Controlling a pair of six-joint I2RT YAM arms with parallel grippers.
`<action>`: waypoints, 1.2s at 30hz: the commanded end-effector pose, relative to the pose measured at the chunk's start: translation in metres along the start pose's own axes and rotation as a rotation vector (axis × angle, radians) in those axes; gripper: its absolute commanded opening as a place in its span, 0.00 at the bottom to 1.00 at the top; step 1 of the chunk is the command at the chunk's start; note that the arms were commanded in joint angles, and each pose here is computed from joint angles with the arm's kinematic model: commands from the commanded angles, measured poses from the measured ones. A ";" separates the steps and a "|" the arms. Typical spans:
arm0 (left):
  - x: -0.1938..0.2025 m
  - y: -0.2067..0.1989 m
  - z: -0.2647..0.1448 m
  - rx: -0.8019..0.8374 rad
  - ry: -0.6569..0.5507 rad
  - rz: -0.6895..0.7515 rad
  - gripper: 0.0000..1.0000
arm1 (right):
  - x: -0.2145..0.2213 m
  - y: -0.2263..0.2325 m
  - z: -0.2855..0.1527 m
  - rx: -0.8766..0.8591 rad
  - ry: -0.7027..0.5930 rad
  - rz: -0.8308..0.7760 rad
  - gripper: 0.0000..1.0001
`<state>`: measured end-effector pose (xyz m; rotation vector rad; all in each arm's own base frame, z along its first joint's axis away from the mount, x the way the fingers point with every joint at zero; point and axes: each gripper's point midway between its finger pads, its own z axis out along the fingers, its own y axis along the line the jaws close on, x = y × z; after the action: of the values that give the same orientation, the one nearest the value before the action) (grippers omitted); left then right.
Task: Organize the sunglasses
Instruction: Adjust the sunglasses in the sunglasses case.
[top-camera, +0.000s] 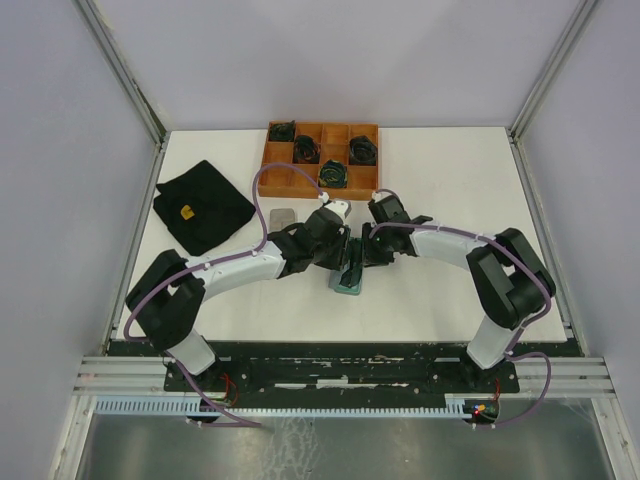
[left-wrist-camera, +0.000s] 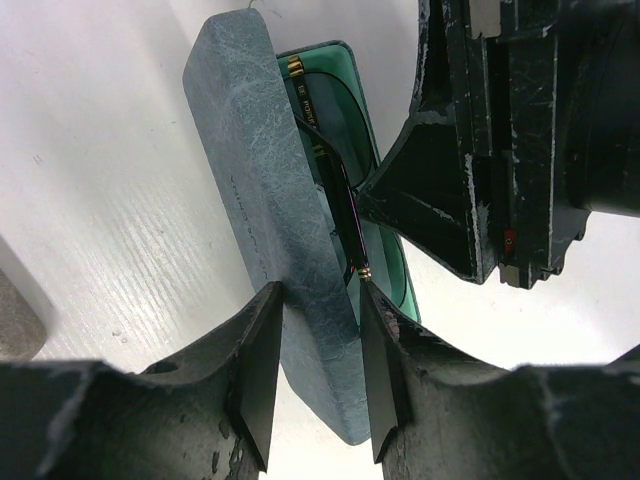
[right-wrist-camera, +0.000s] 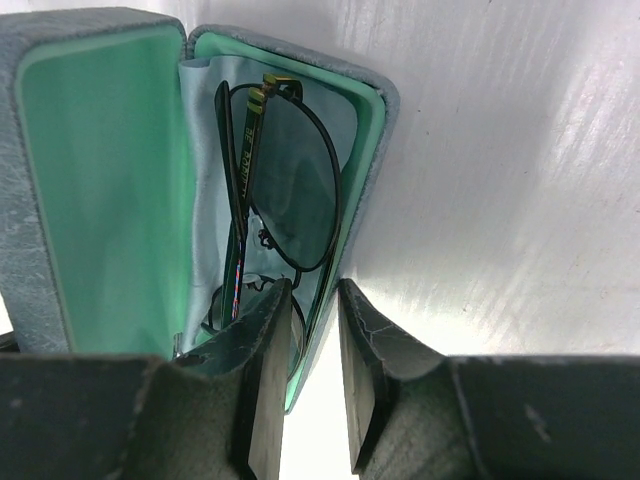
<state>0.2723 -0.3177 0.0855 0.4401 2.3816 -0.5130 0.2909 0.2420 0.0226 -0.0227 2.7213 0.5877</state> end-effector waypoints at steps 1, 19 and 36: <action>-0.009 -0.012 0.002 0.056 -0.031 0.027 0.43 | 0.000 0.001 0.004 0.031 0.002 -0.048 0.33; -0.013 -0.010 -0.005 0.046 -0.048 0.023 0.43 | -0.025 0.021 -0.033 -0.040 -0.146 -0.045 0.44; -0.012 -0.010 -0.003 0.049 -0.045 0.026 0.43 | -0.018 0.009 -0.015 0.016 -0.092 -0.046 0.35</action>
<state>0.2723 -0.3176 0.0855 0.4399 2.3815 -0.5126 0.2946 0.2355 0.0434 -0.0369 2.6484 0.5224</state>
